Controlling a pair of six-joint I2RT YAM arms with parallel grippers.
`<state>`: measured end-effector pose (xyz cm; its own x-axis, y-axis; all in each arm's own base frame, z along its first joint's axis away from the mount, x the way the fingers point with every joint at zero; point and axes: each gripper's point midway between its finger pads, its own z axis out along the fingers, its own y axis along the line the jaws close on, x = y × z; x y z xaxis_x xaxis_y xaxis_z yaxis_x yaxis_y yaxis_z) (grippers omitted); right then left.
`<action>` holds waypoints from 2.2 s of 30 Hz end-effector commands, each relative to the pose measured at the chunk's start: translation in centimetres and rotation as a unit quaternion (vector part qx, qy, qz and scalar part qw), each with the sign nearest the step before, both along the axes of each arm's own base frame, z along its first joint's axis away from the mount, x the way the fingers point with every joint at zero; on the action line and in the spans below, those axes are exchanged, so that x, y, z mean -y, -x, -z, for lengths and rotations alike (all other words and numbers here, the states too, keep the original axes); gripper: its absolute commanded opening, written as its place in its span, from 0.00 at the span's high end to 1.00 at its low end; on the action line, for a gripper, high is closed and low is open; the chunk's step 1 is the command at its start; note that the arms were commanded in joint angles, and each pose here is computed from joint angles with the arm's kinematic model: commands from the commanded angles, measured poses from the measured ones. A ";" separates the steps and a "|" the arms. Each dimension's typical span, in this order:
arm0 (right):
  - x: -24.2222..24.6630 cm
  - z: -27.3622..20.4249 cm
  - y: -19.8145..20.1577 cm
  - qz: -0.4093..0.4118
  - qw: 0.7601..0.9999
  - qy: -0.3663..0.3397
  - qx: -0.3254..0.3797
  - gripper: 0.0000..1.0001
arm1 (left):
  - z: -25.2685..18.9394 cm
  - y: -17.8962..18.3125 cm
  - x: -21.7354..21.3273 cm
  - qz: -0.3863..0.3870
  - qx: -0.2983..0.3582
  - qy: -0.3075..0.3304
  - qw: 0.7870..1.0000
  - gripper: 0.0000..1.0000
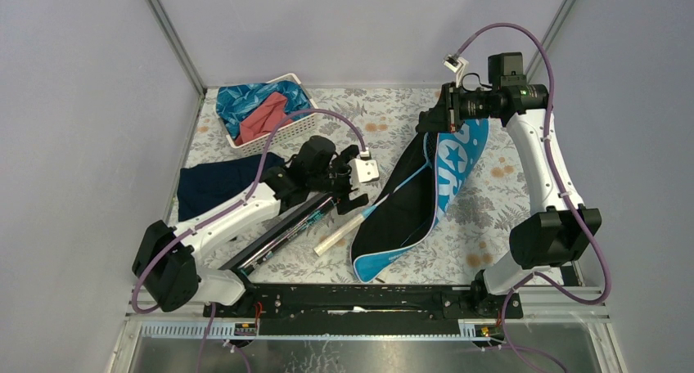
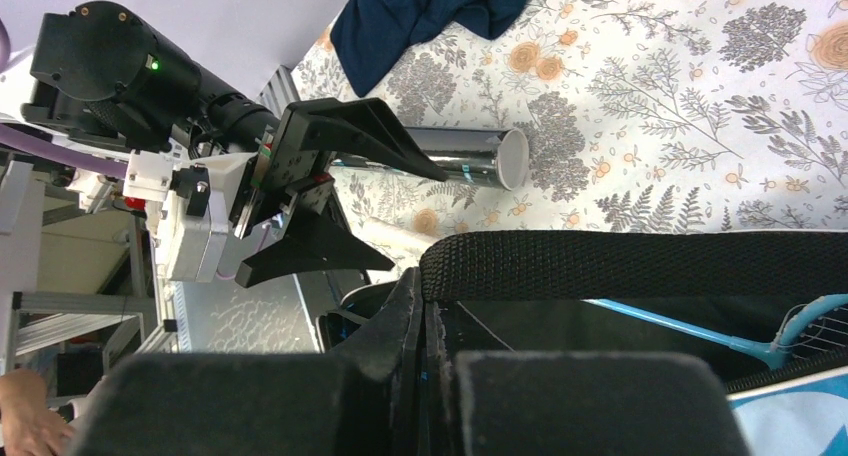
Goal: Pack up the badminton gear
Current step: Adjust the racket in the racket bag, then pick up the racket from the racket bag.
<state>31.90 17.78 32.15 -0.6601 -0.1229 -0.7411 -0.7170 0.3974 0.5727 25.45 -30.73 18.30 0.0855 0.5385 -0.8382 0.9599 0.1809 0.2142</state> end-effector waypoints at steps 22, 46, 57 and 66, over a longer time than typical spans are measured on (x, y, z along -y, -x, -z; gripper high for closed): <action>2.0 2.1 -2.8 0.081 0.992 0.067 0.071 1.00 | -2.2 -3.8 -0.5 -0.068 -0.061 0.022 0.996 0.02; 2.7 1.1 1.0 0.036 0.989 0.059 0.130 1.00 | 8.9 -6.2 2.2 -0.123 -0.139 -0.029 0.982 0.09; 3.2 2.9 2.3 0.042 0.991 0.073 0.108 1.00 | 14.2 -7.2 6.6 -0.163 -0.152 -0.047 0.974 0.29; 4.1 3.3 2.1 0.053 0.988 0.091 0.112 1.00 | 12.5 -6.2 5.8 -0.135 -0.145 -0.058 0.978 0.74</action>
<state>30.31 14.13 27.52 -0.5486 -0.1964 -0.8127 -0.7460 0.5539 0.3697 30.54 -35.90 2.34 -0.3655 0.6313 -0.6840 0.8932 0.4446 -0.0669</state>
